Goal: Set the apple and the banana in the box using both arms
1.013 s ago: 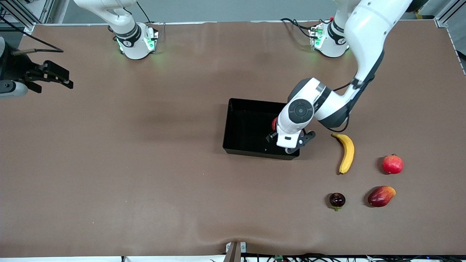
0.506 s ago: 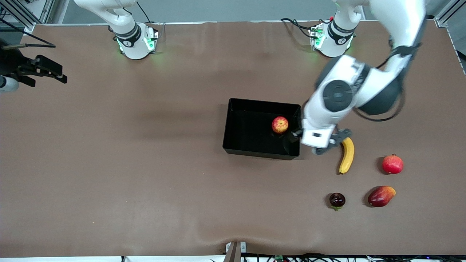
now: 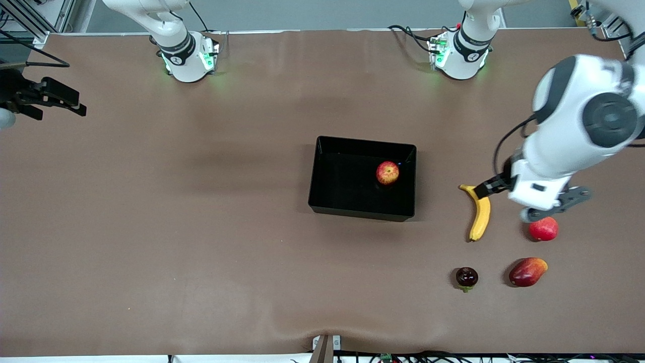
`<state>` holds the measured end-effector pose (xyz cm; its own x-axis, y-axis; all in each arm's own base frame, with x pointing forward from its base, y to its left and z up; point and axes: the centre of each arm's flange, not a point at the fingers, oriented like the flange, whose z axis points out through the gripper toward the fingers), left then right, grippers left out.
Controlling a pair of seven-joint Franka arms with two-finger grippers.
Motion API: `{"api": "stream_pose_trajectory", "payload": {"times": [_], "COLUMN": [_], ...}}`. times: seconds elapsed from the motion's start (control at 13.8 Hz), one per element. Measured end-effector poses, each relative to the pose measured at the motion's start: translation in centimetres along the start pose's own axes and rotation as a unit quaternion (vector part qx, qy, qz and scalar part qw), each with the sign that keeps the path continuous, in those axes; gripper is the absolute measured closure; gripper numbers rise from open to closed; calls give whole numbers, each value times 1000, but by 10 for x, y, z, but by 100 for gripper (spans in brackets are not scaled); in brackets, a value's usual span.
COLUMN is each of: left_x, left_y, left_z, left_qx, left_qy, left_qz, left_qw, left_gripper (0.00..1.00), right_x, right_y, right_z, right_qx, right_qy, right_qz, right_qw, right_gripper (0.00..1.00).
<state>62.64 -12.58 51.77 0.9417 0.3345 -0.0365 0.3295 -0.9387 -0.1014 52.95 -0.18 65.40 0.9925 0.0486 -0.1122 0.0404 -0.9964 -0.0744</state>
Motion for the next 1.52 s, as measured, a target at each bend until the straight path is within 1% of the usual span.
{"api": "stream_pose_trajectory", "payload": {"times": [0.22, 0.29, 0.51, 0.72, 0.8, 1.01, 1.16, 1.52], "left_x": [10, 13, 9, -11, -17, -27, -34, -69], "left_y": [-35, -44, -62, -71, -79, -122, -142, -136], "left_z": [-26, -32, -59, -97, -106, -116, -115, -115], "left_qx": [5, 4, 2, 13, 15, -14, -20, -15], "left_qy": [-7, -5, 17, 47, 50, 36, 30, 25], "left_qz": [33, 41, 64, 92, 107, 138, 146, 162], "left_qw": [999, 999, 998, 995, 993, 990, 989, 986], "left_gripper": [0, 0, 0, 0, 0, 0, 0, 0], "right_x": [-1, -1, -1, -2, -1, 0, 0, -3], "right_y": [2, 3, 8, 11, 11, 13, 17, 44], "right_z": [0, 0, -4, -15, -17, -18, -18, -20], "right_qx": [0, 0, -1, -3, -6, -11, -14, -16], "right_qy": [-2, -2, 5, 20, 27, 31, 32, 33], "right_qz": [2, 3, 7, 10, 10, 12, 15, 38], "right_qw": [1000, 1000, 1000, 1000, 1000, 999, 999, 999], "right_gripper": [0, 0, 0, 0, 0, 0, 0, 0]}}
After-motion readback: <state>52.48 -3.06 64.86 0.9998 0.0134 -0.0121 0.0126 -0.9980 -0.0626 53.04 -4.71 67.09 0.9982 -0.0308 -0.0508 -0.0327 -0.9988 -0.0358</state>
